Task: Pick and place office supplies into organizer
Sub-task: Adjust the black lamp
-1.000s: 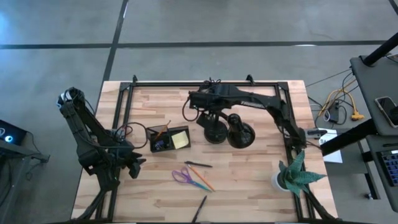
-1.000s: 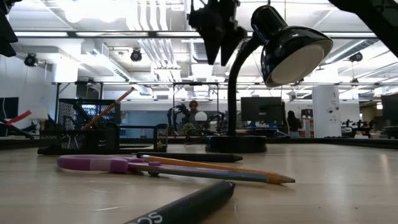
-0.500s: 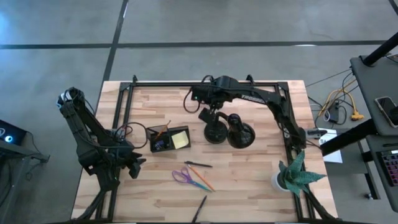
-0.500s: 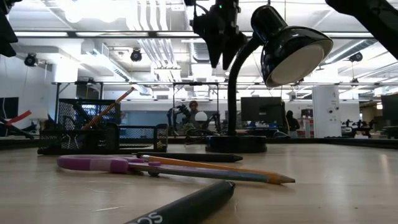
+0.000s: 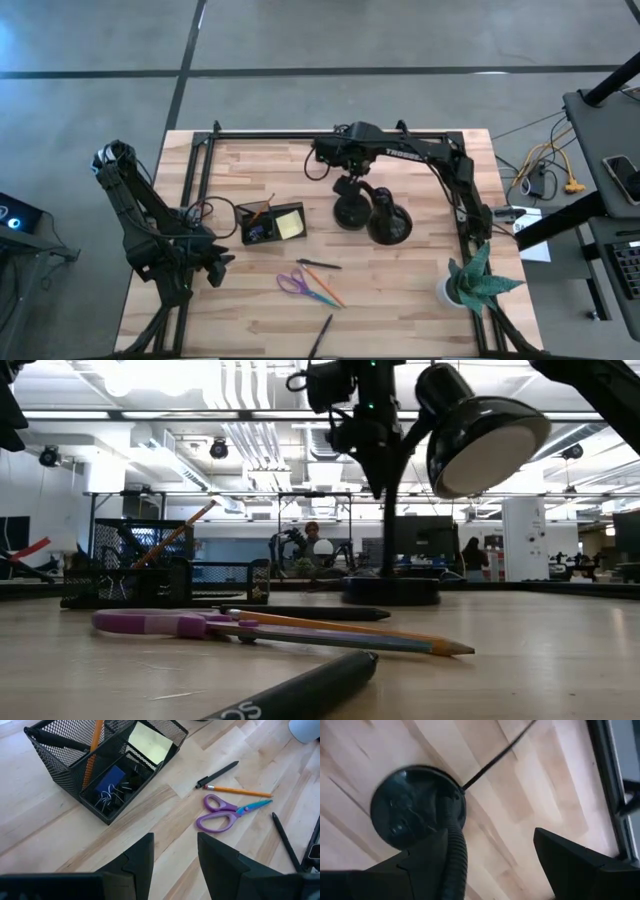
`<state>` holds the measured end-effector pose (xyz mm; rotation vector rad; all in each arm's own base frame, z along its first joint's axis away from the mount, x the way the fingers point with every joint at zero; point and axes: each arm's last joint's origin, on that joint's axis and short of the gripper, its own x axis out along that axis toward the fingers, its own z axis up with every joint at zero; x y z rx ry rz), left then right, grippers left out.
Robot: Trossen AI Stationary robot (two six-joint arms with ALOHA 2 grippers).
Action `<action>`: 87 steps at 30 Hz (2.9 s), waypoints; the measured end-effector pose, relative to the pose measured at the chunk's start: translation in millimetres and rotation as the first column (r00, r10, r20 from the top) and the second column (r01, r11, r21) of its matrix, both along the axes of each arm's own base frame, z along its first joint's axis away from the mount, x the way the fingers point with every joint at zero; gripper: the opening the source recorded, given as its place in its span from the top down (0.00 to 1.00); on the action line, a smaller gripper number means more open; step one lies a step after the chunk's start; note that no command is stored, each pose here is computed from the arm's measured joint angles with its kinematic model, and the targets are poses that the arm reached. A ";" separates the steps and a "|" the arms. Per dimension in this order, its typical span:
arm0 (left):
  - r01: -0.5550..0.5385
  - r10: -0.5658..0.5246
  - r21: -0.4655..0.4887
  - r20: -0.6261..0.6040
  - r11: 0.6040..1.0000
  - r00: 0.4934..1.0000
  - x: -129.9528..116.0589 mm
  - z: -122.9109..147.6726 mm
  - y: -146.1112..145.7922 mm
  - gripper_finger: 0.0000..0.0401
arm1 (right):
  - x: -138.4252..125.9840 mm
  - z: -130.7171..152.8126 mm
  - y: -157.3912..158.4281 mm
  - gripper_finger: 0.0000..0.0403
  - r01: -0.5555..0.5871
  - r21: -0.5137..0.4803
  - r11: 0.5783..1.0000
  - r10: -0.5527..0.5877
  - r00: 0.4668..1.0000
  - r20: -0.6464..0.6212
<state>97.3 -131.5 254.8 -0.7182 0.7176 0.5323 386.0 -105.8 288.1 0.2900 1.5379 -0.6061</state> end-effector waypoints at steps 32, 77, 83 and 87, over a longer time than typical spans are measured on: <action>0.014 -0.014 0.022 -0.011 1.000 1.000 0.8 -1.8 -1.4 0.67 | -30.7 88.6 -3.9 0.35 0.314 0.077 0.946 -0.320 0.881 0.349; 0.078 -0.076 0.104 -0.020 0.992 0.997 2.3 -3.5 -3.0 0.67 | -119.4 -3.0 300.5 0.45 0.387 -0.091 0.917 -0.351 0.895 0.276; 0.078 -0.076 0.104 -0.020 0.992 0.997 2.3 -3.5 -3.1 0.67 | -120.2 -49.9 300.5 0.45 0.597 -0.066 0.800 -0.507 0.730 0.459; 0.077 -0.076 0.100 -0.017 0.992 0.997 2.6 -3.4 -3.4 0.67 | -109.9 -82.9 301.8 0.45 0.538 0.009 0.843 -0.471 0.730 0.496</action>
